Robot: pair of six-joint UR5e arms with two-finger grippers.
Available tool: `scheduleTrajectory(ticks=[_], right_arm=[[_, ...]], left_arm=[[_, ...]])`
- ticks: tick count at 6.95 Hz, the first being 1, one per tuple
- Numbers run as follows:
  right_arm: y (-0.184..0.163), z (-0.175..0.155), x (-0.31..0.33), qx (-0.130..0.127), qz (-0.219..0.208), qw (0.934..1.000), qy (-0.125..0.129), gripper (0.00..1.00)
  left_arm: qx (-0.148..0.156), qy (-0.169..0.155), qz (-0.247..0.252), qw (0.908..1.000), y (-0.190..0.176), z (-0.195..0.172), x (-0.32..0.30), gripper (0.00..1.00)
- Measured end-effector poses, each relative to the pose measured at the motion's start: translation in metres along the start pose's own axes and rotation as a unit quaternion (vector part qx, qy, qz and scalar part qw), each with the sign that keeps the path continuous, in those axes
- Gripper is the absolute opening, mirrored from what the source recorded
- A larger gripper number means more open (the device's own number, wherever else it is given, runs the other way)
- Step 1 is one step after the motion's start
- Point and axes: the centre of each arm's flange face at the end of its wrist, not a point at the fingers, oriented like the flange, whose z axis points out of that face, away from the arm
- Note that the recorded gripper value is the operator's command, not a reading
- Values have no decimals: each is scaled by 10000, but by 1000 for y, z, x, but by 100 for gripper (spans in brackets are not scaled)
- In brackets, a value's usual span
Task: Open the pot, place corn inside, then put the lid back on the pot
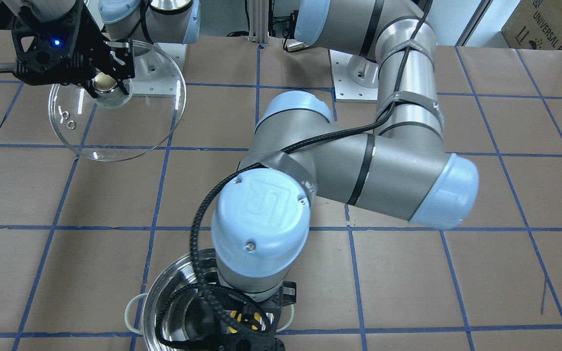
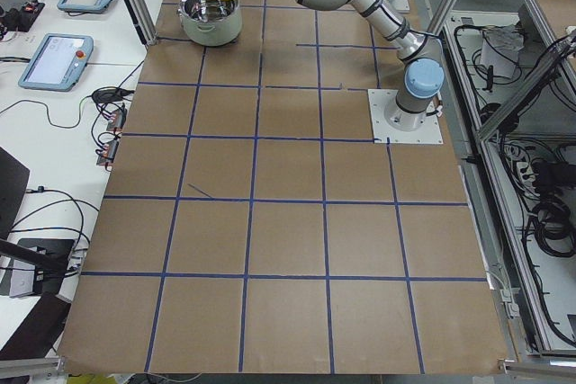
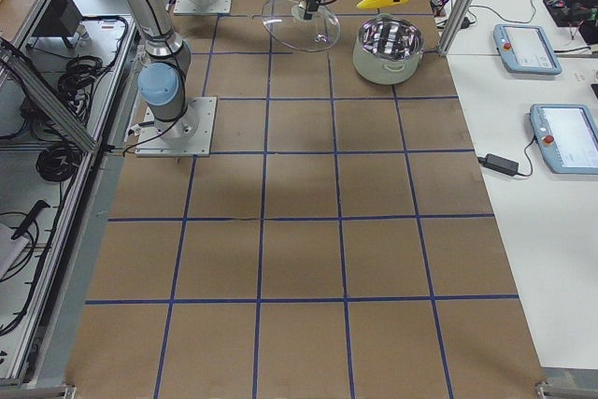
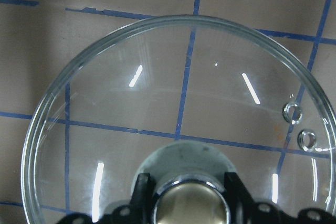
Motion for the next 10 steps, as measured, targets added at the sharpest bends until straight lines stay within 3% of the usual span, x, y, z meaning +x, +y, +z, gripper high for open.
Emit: scheduleTrajectory(ticks=[1, 2, 4, 6, 8, 10], right_arm=[[2, -3, -1, 132, -1, 9999, 2, 5], [0, 0, -1, 226, -3, 9997, 15, 5], [-1, 7, 0, 234, -4, 9997, 18, 5], [-2, 7, 0, 285, 0, 9996, 30, 5], [-8, -1, 1, 629, 12, 9980, 111, 5], [-10, -5, 2, 791, 16, 9968, 146, 5]], left_arm=[[-78, -35, 72, 9999, 2, 13, 17, 18], [-134, -51, 116, 9998, 2, 22, 25, 27], [-143, -40, 175, 9997, -4, 45, 29, 100], [-147, -47, 278, 9995, -8, 58, 28, 100], [-120, -5, 297, 9995, -11, 53, 22, 100], [-117, 41, 354, 9993, -10, 46, 20, 100]])
